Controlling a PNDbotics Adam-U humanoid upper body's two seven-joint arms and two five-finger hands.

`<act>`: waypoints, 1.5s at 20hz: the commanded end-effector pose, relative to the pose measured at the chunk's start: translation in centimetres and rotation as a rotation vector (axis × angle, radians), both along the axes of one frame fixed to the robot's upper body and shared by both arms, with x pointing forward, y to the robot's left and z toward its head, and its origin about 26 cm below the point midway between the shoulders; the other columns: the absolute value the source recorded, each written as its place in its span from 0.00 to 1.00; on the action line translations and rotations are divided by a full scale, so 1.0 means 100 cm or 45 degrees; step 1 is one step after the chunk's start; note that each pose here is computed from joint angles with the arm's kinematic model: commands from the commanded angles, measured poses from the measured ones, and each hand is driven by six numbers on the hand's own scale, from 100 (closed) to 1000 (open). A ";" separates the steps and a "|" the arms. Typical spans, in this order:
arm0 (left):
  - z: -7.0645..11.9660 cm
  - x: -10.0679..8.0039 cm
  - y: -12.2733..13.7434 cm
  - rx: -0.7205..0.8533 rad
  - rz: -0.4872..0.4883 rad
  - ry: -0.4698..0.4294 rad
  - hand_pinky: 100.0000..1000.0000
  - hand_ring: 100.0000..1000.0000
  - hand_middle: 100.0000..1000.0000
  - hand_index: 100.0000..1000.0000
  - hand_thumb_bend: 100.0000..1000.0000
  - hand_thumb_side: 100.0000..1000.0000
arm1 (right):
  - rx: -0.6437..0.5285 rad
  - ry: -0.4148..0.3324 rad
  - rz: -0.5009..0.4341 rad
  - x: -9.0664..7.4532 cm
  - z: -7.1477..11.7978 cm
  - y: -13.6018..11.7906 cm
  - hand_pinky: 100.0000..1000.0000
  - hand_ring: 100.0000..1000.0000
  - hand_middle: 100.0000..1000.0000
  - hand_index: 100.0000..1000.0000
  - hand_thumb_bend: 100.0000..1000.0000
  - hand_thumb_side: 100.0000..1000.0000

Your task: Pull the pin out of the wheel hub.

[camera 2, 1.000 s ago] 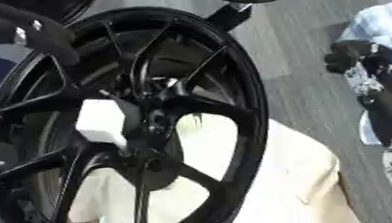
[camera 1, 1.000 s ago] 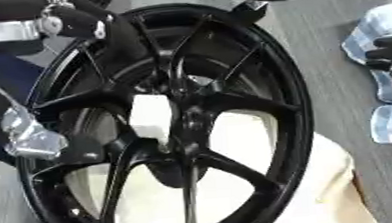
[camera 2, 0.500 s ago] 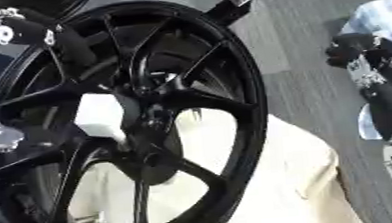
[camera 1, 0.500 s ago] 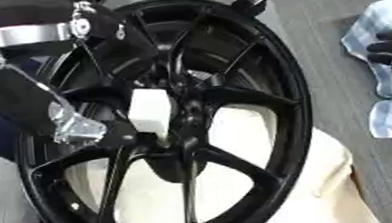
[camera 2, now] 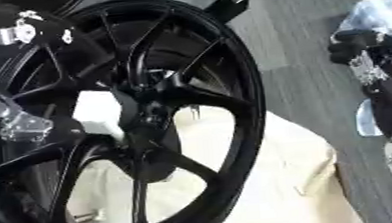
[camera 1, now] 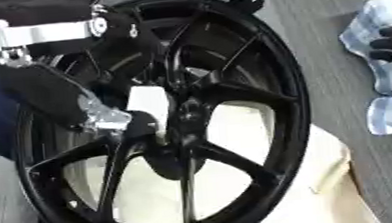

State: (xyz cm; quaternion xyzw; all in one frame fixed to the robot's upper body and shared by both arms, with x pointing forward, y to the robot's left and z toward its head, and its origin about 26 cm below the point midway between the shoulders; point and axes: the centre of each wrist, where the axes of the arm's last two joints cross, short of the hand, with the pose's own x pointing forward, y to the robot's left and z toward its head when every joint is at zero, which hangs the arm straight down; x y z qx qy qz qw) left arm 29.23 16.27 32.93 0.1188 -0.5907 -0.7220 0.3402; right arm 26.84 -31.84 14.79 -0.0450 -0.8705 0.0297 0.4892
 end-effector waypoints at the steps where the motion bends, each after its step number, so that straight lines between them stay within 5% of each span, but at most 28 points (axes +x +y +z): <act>1: 0.005 -0.003 -0.001 0.011 0.042 -0.007 0.94 0.92 0.74 0.88 0.48 0.53 | -0.019 -0.031 -0.002 -0.001 0.008 -0.003 0.73 0.69 0.65 0.52 0.24 0.40; 16: -0.010 -0.001 0.001 0.095 0.090 -0.057 0.95 0.94 0.79 0.89 0.49 0.42 | -0.009 -0.039 0.008 0.001 0.010 -0.001 0.73 0.69 0.65 0.52 0.23 0.40; 30: -0.021 0.001 0.005 0.192 0.132 -0.175 0.94 0.88 0.69 0.85 0.49 0.35 | 0.000 -0.039 0.009 0.002 0.011 0.000 0.73 0.69 0.65 0.52 0.23 0.40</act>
